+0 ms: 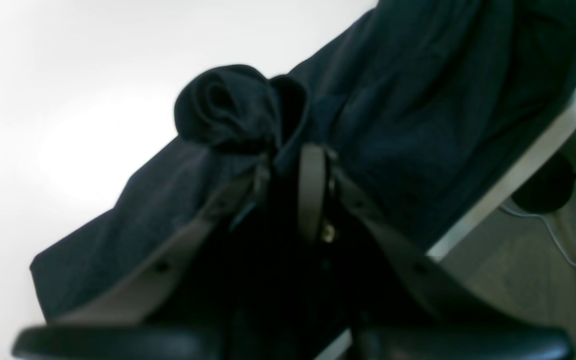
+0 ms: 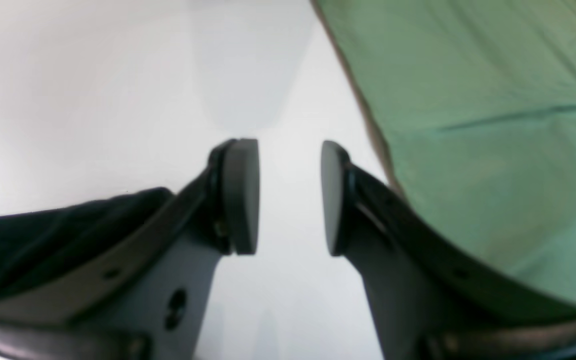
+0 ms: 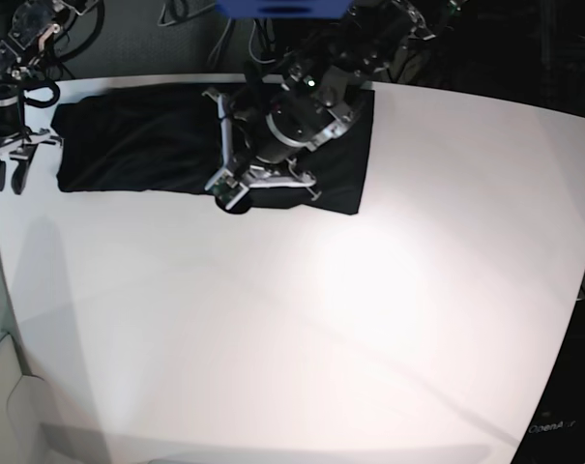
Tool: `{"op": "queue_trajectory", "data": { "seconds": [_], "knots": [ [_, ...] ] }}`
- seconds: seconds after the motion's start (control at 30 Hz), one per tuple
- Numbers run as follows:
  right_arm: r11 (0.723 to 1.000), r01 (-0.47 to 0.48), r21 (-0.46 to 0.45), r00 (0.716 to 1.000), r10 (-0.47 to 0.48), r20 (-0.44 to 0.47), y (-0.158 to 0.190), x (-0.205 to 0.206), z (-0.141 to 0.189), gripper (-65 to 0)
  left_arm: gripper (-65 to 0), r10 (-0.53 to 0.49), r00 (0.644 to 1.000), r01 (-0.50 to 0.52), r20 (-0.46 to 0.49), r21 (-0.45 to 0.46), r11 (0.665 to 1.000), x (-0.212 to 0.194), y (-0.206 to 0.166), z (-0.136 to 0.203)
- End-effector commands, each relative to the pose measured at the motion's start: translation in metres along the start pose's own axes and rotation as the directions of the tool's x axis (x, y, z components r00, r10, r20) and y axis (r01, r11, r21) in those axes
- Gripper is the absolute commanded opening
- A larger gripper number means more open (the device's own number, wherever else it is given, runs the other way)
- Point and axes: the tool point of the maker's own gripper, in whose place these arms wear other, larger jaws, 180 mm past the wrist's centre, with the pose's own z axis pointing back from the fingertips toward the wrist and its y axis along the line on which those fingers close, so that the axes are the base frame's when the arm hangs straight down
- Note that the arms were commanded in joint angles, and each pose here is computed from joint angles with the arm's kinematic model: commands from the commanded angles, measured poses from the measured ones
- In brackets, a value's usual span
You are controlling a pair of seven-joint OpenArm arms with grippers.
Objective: Fold the T-shirt properly
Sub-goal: 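Lay the folded end down and release it with the left gripper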
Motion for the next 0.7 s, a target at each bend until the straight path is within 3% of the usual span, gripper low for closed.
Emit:
{"op": "queue_trajectory", "data": {
  "seconds": [0.0, 0.07, 0.1, 0.3, 0.37, 0.47, 0.6, 0.67],
  "knots": [
    [1.000, -0.011, -0.015, 0.998, 0.012, 0.060, -0.008, 0.018, 0.000, -43.1, -65.0, 0.002, 0.998, -0.002, 0.058, -0.005, 1.000, 0.018, -0.001, 0.003],
    [1.000, -0.011, -0.015, 0.998, 0.012, 0.060, -0.008, 0.018, 0.000, -43.1, -64.1, 0.007, 0.997, -0.006, 0.070, -0.011, 1.000, 0.023, -0.004, 0.004],
    [1.000, -0.011, -0.015, 0.998, 0.012, 0.060, -0.008, 0.018, 0.000, -43.1, -60.6, 0.010, 0.997, -0.009, 0.071, -0.013, 1.000, 0.023, -0.005, 0.004],
    [1.000, -0.011, -0.015, 0.998, 0.012, 0.060, -0.008, 0.018, 0.000, -43.1, -27.0, 0.006, 0.996, -0.001, 0.091, -0.049, 0.999, 0.028, -0.016, 0.007],
    [1.000, -0.011, -0.015, 0.998, 0.012, 0.060, -0.008, 0.018, 0.000, -43.1, -21.1, 0.001, 0.994, 0.010, 0.109, -0.100, 0.995, 0.032, -0.029, 0.012],
    [1.000, -0.011, -0.015, 0.998, 0.012, 0.060, -0.008, 0.018, 0.000, -43.1, -18.8, 0.003, 0.991, 0.015, 0.133, -0.138, 0.990, 0.041, -0.029, 0.016],
    [1.000, -0.011, -0.015, 0.998, 0.012, 0.060, -0.008, 0.018, 0.000, -43.1, -19.1, -0.005, 0.992, 0.020, 0.126, -0.116, 0.993, 0.041, -0.016, 0.014],
    [1.000, -0.011, -0.015, 0.998, 0.012, 0.060, -0.008, 0.018, 0.000, -43.1, -23.0, 0.008, 0.993, 0.003, 0.117, -0.088, 0.996, 0.038, -0.003, 0.014]
  ]
}}
